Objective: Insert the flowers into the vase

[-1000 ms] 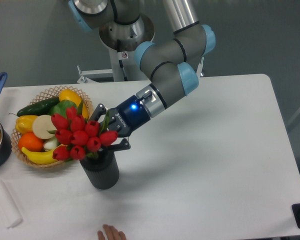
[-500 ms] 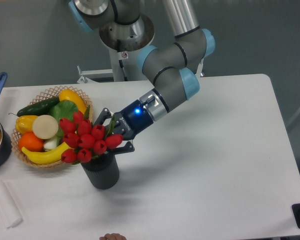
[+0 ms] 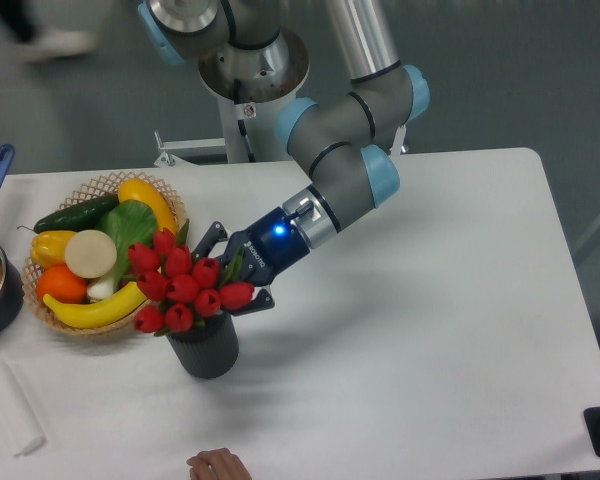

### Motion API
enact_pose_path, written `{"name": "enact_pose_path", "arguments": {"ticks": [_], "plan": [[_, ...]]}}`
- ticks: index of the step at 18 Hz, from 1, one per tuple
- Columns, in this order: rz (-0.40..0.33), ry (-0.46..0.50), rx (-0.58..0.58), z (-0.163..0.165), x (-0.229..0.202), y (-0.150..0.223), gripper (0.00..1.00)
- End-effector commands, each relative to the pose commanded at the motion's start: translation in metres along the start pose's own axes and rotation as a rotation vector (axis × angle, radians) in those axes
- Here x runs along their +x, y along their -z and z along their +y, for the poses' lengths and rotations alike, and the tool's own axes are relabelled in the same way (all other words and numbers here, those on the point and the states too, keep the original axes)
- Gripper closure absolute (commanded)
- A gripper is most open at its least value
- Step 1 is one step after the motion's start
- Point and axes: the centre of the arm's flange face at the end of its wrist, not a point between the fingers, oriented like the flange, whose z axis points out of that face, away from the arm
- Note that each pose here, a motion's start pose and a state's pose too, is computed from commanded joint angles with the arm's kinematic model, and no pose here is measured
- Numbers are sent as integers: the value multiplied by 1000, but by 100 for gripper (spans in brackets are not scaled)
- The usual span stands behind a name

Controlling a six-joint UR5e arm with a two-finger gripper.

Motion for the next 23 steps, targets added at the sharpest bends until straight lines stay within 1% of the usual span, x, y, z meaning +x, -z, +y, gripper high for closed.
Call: {"name": "enact_pose_path", "arguments": {"ticks": [1,2,3,5,9,11,12,14,16,17,20,22,23], "plan": [[-2,0,0,-1,0,1,24],[-2,0,0,-1,0,1,16],[-2,0,0,-1,0,1,6],[-4,-1,1,-1,0,2,0],[-10,-6,1,-2,-1,5,0],[-19,-32,-4,-5,-2,9,0],[-27,-53,-21,-3,-2,12,0],[-49,-86,-94,-6,2,17,0],[-92,-102,-169,-12,4,33,0],[-112,-102,-186,-12,3,42,0],[-174,-80,-186,-19,7,72,0],[-219,-107,-204,-34,14,91,0],[-251,-126,-248,-42,17,101,0]]}}
